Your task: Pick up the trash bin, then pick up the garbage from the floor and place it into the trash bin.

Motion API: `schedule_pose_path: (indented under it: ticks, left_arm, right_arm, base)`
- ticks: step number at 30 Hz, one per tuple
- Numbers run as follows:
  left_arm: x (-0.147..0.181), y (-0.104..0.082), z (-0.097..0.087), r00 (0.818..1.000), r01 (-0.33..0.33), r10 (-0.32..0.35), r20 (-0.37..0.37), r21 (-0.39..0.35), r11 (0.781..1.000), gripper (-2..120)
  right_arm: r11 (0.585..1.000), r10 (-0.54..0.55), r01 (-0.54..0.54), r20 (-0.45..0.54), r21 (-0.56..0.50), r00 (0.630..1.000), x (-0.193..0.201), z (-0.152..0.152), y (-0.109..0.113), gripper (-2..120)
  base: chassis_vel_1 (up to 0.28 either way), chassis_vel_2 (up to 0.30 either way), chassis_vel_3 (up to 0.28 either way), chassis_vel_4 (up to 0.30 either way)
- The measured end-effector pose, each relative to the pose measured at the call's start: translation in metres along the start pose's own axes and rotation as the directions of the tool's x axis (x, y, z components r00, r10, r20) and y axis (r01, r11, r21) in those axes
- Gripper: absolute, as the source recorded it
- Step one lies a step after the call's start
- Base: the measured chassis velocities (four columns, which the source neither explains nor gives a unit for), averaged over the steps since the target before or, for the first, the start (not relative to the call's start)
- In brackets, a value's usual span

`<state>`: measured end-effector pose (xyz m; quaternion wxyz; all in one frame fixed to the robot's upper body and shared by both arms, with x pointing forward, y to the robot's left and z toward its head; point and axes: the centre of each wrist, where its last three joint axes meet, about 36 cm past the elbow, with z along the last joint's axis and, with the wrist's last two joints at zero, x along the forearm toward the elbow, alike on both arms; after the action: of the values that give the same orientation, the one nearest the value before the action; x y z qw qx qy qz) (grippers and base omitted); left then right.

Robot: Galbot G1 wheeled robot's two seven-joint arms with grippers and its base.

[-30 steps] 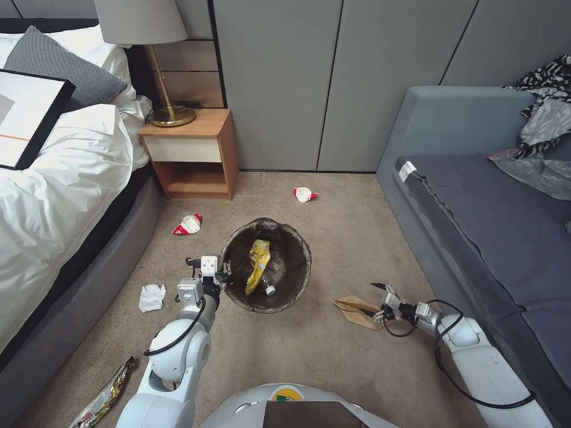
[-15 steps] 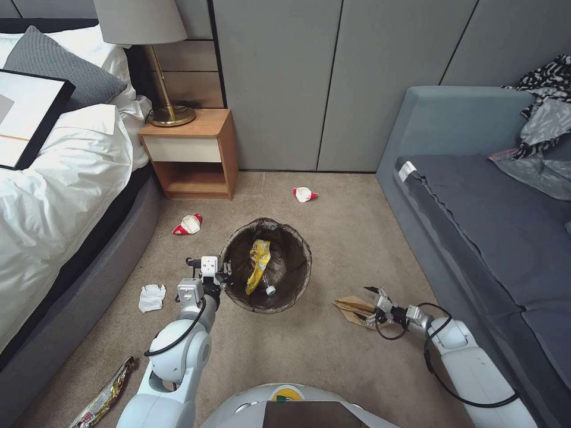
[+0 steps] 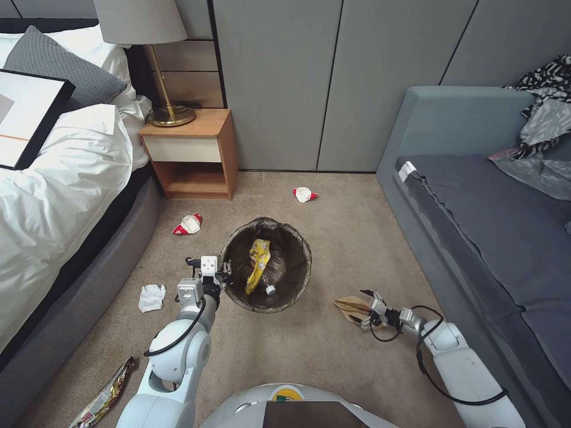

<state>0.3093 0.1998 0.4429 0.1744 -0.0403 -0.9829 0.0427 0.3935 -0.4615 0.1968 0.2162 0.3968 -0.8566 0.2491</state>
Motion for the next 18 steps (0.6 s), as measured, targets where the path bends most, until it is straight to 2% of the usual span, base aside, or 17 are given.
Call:
schedule_pose_path:
  ticks: [14, 18]
  left_arm:
    - [0.0, 0.0, 0.001, 1.0, 0.002, -0.002, 0.002, -0.001, 1.0, 0]
    - [0.001, 0.0, 0.001, 1.0, 0.003, -0.003, 0.002, -0.001, 1.0, 0]
  right_arm:
    - [0.999, 0.002, -0.003, -0.012, -0.047, 1.0, -0.016, 0.013, 0.019, 99]
    - [0.998, 0.006, -0.007, -0.021, -0.066, 1.0, -0.02, 0.02, 0.026, 96]
  base:
    - [0.0, 0.0, 0.0, 0.0]
    - [0.0, 0.0, 0.0, 0.0]
